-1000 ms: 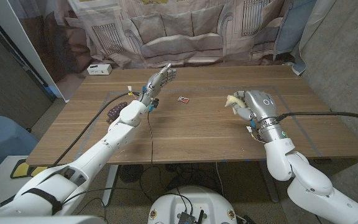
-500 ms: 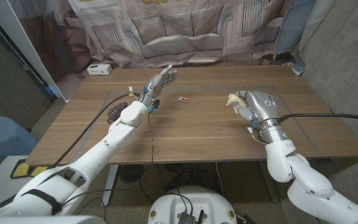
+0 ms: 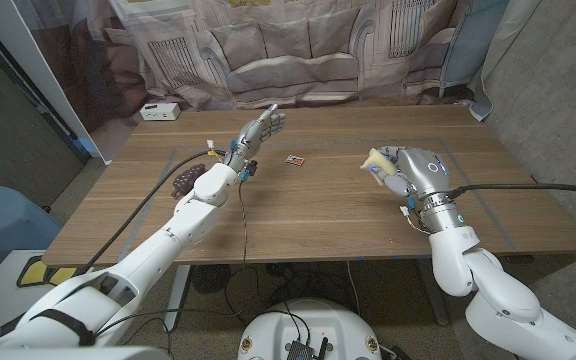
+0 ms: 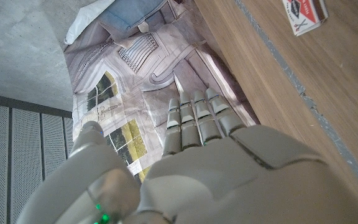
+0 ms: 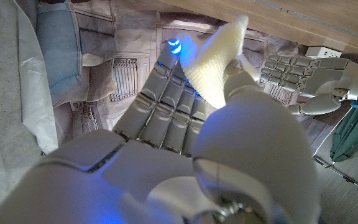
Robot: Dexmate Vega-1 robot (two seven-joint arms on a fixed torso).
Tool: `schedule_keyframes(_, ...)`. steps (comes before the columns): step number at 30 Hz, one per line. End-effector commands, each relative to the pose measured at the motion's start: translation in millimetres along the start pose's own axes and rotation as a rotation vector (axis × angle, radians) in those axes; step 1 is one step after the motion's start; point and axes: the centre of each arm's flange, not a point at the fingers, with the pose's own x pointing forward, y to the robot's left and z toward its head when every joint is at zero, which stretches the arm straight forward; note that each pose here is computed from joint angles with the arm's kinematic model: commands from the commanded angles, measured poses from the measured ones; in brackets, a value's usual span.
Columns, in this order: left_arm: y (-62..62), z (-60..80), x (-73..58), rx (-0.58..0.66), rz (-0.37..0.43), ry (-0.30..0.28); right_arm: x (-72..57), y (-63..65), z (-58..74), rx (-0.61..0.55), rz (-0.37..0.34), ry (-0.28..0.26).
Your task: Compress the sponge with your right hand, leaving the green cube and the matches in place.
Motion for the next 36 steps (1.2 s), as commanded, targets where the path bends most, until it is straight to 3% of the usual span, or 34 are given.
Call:
schedule_keyframes(1, -1.7, 5.7, -4.1, 0.008, 0.010, -0.007, -4.2, -0.3, -2.5, -0.003, 0.003, -0.002)
schedule_keyframes(36, -5.9, 1.1, -3.4, -0.001, 0.006, 0.004, -4.4, -1.0, -7.7, 0.074, 0.037, -0.006)
